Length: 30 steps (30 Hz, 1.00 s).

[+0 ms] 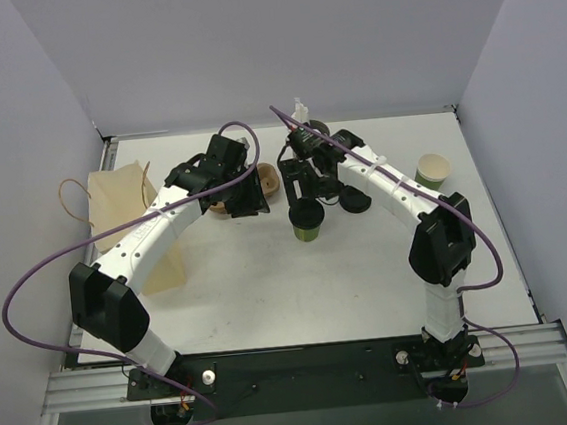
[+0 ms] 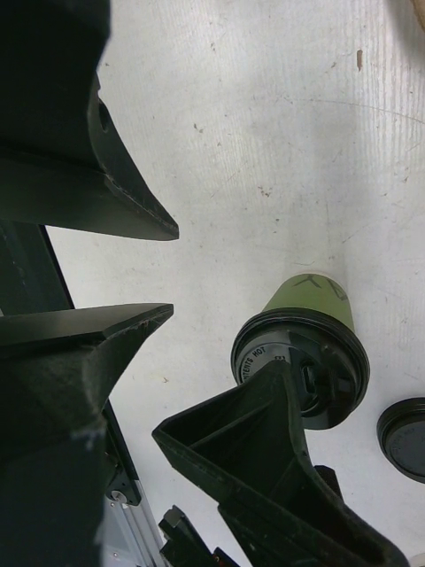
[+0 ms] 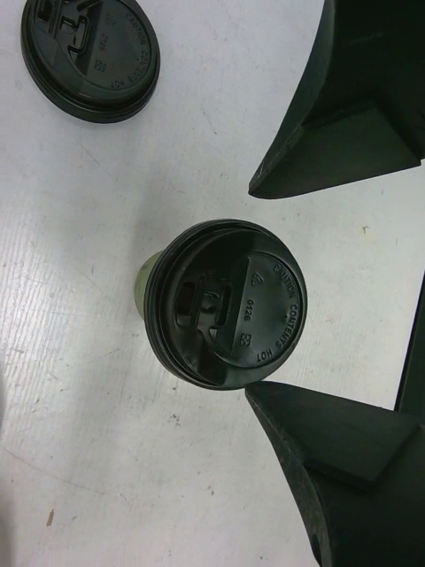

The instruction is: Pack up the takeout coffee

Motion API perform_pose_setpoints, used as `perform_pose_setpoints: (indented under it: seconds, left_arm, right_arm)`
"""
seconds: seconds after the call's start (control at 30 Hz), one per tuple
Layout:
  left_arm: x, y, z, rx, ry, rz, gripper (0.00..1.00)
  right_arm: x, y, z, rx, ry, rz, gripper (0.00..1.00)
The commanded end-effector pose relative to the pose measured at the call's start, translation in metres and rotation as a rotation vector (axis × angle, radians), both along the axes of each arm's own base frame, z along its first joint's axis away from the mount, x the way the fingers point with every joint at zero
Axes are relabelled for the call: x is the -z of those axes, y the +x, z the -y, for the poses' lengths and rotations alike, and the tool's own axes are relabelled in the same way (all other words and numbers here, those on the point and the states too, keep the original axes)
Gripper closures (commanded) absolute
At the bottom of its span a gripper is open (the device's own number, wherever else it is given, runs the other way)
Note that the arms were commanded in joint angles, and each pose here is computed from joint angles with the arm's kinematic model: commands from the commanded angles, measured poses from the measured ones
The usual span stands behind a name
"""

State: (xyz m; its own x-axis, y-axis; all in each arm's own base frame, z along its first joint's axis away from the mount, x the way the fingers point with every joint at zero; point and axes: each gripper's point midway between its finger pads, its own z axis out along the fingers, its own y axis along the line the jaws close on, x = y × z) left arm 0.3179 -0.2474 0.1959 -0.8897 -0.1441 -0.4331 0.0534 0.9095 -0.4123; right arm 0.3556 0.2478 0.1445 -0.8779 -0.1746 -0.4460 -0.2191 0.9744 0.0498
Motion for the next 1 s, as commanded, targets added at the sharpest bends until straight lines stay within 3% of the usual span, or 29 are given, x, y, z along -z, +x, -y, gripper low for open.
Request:
perform_pose_setpoints:
  seconds: [0.0, 0.67, 0.97]
  left_arm:
    - [-0.007, 0.004, 0.002, 0.02, -0.014, 0.02, 0.55]
    - [-0.007, 0.003, 0.003, 0.024, -0.019, 0.018, 0.55]
    - [-0.005, 0.002, 0.003, 0.024, -0.021, 0.015, 0.55]
  right_arm:
    - [-0.006, -0.004, -0.004, -0.026, -0.026, -0.002, 0.21]
    - [0.017, -0.013, -0.008, -0.058, -0.084, -0.051, 0.2]
    - [0.025, -0.016, -0.005, -0.054, -0.113, -0.062, 0.24]
